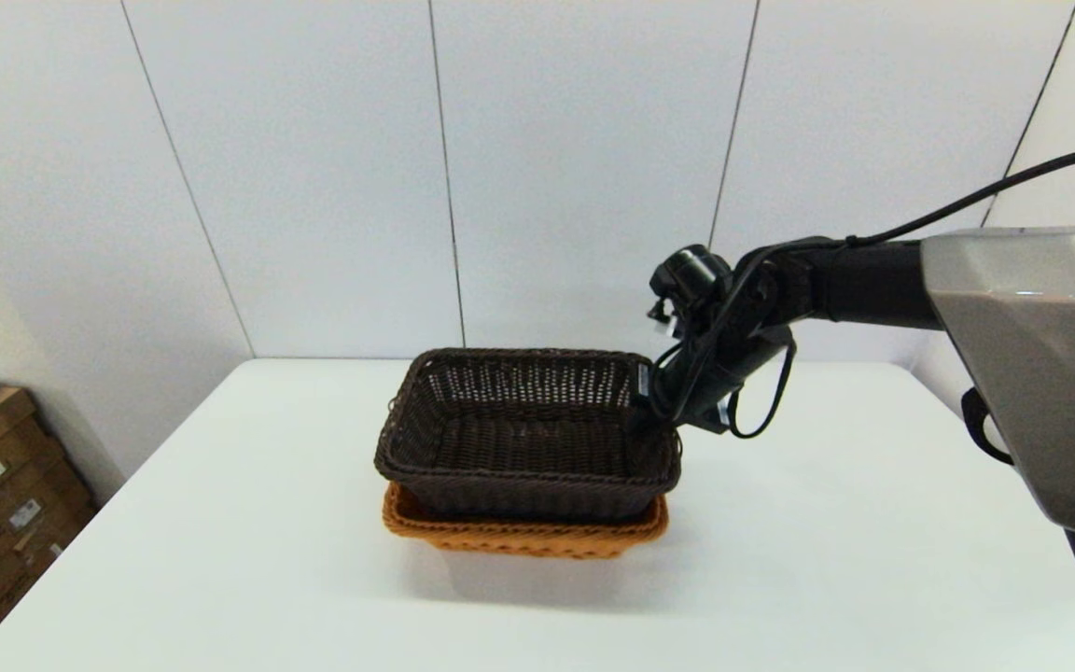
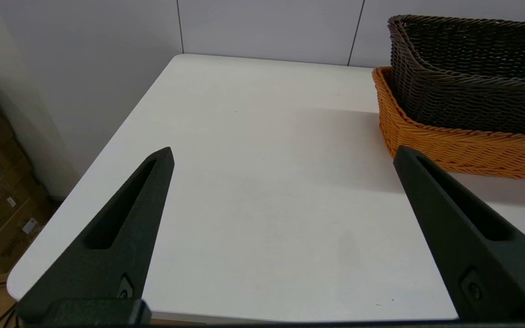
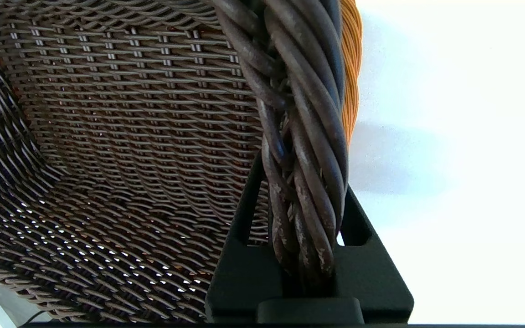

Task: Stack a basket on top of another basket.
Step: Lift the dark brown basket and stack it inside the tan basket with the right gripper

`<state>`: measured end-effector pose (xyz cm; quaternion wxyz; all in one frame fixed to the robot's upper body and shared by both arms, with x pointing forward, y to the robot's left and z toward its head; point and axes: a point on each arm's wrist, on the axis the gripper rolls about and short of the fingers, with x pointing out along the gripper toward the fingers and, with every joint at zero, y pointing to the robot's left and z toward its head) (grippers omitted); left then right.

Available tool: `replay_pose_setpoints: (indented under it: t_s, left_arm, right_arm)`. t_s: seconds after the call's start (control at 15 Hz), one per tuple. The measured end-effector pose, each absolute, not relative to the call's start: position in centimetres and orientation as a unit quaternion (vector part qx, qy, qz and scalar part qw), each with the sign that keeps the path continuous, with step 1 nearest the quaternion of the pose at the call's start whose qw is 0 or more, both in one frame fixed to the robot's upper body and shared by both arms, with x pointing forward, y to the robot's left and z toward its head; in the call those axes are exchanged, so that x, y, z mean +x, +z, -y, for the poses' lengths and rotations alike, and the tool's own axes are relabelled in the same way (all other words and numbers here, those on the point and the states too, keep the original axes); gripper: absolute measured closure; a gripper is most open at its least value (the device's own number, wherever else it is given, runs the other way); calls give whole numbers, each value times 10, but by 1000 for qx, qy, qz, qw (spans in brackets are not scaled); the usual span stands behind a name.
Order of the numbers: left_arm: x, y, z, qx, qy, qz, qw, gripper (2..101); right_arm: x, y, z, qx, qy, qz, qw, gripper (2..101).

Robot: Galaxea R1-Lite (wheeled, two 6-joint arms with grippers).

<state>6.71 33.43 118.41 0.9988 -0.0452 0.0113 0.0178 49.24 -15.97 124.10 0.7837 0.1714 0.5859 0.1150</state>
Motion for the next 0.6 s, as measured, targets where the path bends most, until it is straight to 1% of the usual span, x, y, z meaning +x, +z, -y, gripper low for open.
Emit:
replay_pose_setpoints:
  t_s: [0.6]
  left_arm:
    - [67,1184,-334,-45,18,-11,999,54]
  right_arm:
    - [489,1247,158,167,124,-583,786,876]
